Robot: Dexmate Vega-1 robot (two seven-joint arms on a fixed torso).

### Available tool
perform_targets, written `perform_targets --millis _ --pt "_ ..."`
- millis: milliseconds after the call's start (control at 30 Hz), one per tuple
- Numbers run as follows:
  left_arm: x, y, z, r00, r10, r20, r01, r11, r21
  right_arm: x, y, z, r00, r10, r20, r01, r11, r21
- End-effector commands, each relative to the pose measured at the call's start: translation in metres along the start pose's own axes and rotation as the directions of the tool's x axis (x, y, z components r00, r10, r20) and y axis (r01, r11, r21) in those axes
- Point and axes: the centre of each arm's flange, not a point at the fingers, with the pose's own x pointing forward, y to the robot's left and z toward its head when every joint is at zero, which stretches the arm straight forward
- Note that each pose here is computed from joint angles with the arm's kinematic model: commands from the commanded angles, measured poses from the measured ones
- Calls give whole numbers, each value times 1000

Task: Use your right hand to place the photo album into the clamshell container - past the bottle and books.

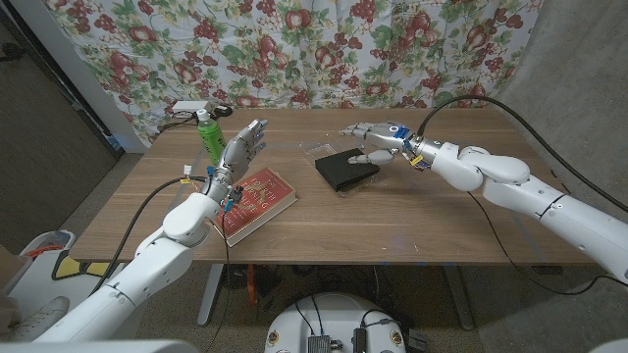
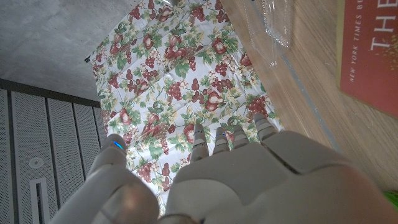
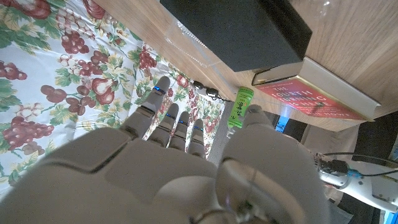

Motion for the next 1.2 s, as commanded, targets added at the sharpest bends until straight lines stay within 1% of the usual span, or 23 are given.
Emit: perform_targets --millis 33,300,567,767,933,1000,1067,1200 --pt "4 3 1 1000 -22 15 22 1000 -6 -2 -14 1 996 -85 -38 88 993 81" --pt "8 5 1 997 -69 20 69 997 -14 -2 -28 4 985 -153 -79 163 976 147" --pt "11 6 -1 993 -115 37 116 993 -30 0 -34 4 973 -192 -129 216 956 200" --pt "10 8 -1 989 -131 62 134 990 -45 1 -34 8 965 -206 -164 242 938 249" --pt "11 3 2 984 -167 66 170 984 -47 1 -33 8 956 -220 -192 268 922 279" --pt "13 1 2 983 -171 63 174 983 -50 2 -32 6 956 -221 -192 270 920 283" --pt "15 0 3 983 -171 58 174 984 -48 4 -31 2 958 -213 -189 262 920 291" --pt "17 -3 3 987 -153 53 155 987 -38 11 -26 -8 963 -205 -175 251 919 305"
